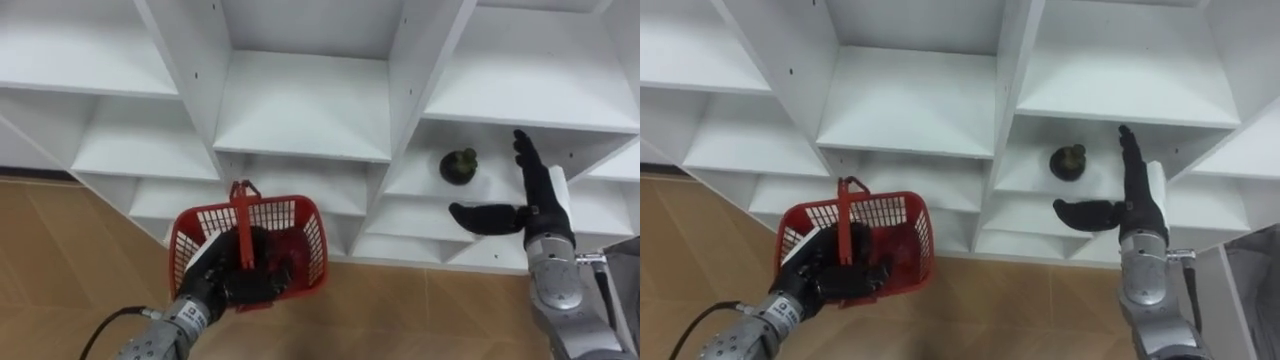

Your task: Collect fruits from the closet

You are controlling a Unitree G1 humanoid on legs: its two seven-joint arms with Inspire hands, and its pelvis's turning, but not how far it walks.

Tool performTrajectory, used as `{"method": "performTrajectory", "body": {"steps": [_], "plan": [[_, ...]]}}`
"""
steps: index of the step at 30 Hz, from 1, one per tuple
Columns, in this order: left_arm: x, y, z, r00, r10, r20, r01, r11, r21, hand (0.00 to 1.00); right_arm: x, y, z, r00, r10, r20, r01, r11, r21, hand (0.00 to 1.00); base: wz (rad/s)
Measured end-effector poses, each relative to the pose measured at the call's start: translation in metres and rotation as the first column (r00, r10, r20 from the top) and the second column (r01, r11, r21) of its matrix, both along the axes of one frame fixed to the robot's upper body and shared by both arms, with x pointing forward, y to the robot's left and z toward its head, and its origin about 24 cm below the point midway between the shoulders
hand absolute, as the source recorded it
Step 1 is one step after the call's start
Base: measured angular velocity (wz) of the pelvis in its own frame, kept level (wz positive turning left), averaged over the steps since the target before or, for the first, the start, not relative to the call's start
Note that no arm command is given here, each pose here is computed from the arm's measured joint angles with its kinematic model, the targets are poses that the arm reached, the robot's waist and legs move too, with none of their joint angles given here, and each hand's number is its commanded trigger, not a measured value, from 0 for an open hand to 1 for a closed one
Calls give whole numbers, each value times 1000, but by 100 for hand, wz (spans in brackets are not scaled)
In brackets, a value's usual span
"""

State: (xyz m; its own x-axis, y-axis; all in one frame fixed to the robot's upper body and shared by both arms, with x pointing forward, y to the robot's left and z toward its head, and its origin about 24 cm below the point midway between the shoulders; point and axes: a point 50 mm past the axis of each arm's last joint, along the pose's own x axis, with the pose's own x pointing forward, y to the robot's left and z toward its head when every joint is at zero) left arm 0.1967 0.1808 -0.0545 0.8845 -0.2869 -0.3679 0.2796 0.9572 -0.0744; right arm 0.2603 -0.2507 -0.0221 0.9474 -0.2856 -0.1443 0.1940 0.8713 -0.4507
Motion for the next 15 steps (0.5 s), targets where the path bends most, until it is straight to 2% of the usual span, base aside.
{"method": "performTrajectory", "body": {"steps": [15], "plan": [[2, 1, -1, 1000, 5, -9, -5, 1000, 9, 100, 13, 2, 7, 1000, 27, 6, -26, 997, -67, 0, 6]]}}
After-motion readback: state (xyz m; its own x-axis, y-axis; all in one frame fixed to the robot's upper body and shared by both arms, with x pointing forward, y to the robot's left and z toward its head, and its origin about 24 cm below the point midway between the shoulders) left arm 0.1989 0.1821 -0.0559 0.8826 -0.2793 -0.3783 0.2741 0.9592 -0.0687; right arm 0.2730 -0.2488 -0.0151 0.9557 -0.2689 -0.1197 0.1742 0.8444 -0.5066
